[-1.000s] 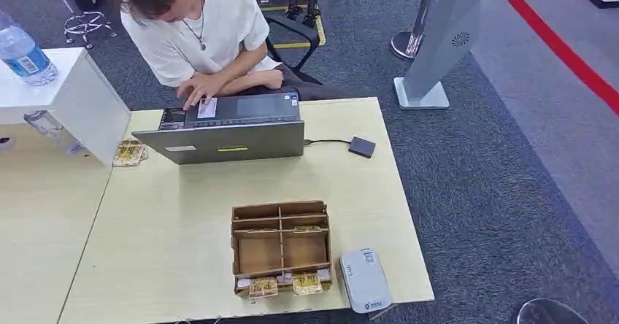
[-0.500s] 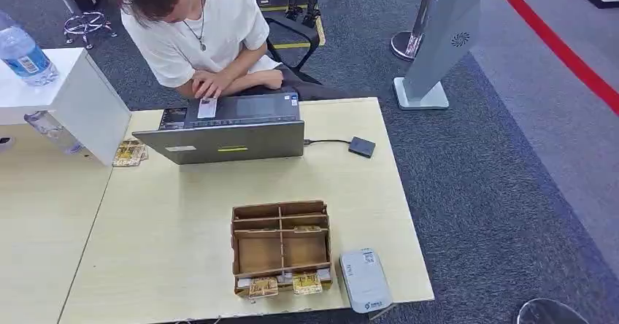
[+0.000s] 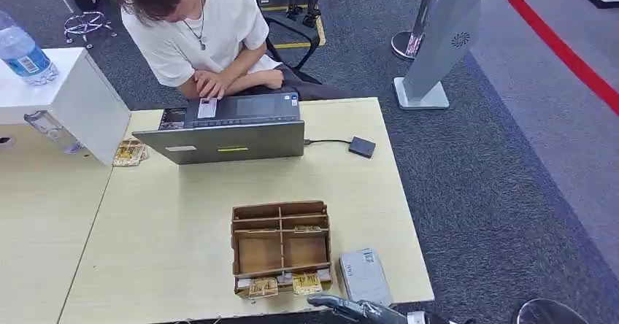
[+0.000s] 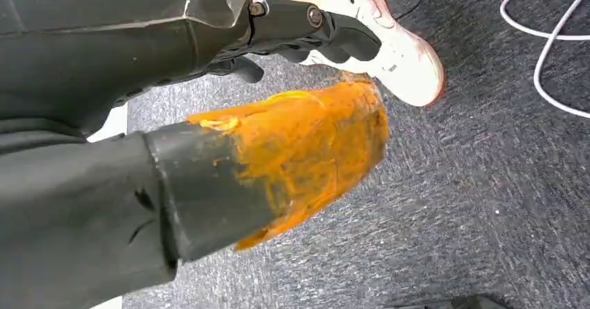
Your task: Pass the card to the sensor for recognition and then transmit it.
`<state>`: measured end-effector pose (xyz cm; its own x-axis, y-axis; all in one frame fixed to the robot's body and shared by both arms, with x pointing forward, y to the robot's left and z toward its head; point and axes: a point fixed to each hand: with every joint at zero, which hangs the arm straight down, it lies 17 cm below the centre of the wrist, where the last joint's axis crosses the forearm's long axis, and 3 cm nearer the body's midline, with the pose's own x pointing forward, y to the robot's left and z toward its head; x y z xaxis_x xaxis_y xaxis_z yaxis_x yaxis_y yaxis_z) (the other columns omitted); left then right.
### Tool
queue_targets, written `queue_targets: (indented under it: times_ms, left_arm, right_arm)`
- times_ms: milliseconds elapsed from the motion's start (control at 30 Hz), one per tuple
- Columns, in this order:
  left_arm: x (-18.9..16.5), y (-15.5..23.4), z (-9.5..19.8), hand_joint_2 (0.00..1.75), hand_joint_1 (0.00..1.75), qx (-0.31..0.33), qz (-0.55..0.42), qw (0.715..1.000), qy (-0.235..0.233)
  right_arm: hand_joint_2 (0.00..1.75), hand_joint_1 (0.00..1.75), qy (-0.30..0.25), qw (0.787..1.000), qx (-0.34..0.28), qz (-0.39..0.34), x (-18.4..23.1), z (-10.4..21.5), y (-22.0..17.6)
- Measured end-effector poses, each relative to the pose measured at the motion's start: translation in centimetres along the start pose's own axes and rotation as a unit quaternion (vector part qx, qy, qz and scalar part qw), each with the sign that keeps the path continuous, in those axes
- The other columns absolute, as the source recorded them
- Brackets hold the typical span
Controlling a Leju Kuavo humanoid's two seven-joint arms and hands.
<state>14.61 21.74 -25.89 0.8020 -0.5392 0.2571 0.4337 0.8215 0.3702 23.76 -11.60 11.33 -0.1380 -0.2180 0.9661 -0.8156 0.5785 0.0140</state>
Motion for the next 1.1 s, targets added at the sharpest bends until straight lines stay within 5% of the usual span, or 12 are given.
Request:
queue_targets:
  times_ms: [200,333,533,567,667,833,1000,1100]
  left_arm:
    - [-0.2,0.0,0.0,0.0,0.0,0.002,0.0,1.0,0.0]
    - [-0.2,0.0,0.0,0.0,0.0,0.003,-0.001,1.0,-0.001]
    - [-0.2,0.0,0.0,0.0,0.0,0.003,-0.001,1.0,-0.001]
    - [-0.2,0.0,0.0,0.0,0.0,0.003,-0.001,1.0,-0.001]
    - [-0.2,0.0,0.0,0.0,0.0,0.004,-0.002,1.0,-0.002]
    - [-0.2,0.0,0.0,0.0,0.0,0.005,-0.006,1.0,-0.001]
    - [-0.3,0.0,0.1,0.0,0.0,0.005,-0.009,1.0,0.003]
    - [-0.4,-0.1,0.1,0.0,0.0,0.004,-0.012,1.0,0.009]
  right_arm:
    - [0.0,0.0,-0.086,0.995,-0.05,0.014,4.6,-4.9,-3.1]
    - [0.0,0.0,-0.109,0.984,-0.105,0.094,6.3,-6.9,-5.4]
    - [0.0,0.0,-0.133,0.977,-0.13,0.109,7.9,-8.1,-6.3]
    - [1.75,0.0,-0.134,0.976,-0.131,0.109,7.9,-8.2,-6.3]
    - [1.75,0.0,-0.134,0.964,-0.161,0.165,8.1,-8.5,-7.2]
    - [1.75,0.0,-0.117,0.91,-0.222,0.329,8.8,-9.7,-8.9]
    - [1.75,0.0,-0.108,0.846,-0.244,0.462,9.4,-10.4,-9.1]
    - [1.75,0.0,-0.103,0.773,-0.262,0.569,9.9,-10.6,-8.6]
